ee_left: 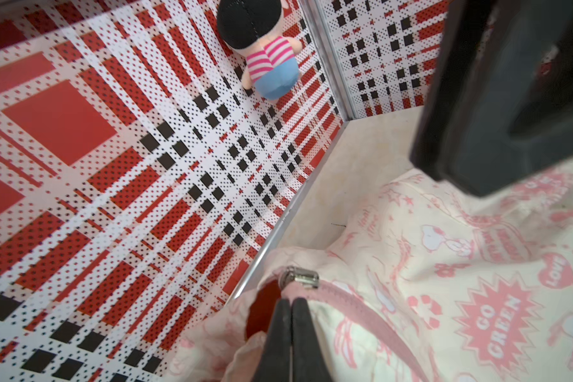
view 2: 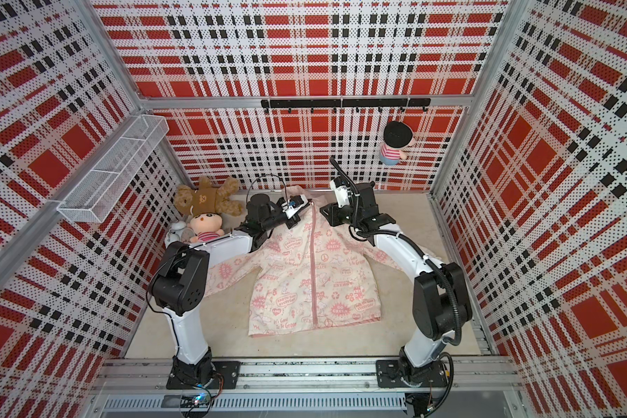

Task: Unzip the jacket
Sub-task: Unzip the zipper on the jacket.

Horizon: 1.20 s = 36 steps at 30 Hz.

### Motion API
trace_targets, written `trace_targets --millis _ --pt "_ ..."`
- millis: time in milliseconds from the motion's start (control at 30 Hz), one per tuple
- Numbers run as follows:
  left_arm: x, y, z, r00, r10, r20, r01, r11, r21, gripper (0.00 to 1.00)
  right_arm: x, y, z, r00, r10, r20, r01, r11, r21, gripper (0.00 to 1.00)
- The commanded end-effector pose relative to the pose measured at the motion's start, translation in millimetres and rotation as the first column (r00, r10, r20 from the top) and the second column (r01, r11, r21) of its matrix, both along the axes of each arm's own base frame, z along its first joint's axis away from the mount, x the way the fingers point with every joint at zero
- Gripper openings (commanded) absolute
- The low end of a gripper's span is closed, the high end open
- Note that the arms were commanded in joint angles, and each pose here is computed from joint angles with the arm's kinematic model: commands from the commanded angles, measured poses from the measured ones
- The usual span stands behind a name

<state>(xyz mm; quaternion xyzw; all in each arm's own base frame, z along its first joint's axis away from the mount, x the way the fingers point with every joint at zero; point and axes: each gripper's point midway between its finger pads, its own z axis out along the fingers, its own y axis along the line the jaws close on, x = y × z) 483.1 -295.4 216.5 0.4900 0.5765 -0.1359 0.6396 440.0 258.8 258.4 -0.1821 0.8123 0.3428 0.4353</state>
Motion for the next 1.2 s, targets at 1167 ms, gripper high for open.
trace_targets --millis 1167 --pt "-36.1 1.1 25.9 0.994 -0.094 0.058 0.096 0.995 -0.025 0.00 18.7 34.5 -29.4 0.965 0.260 -0.021 -0.261 0.964 -0.046 0.15"
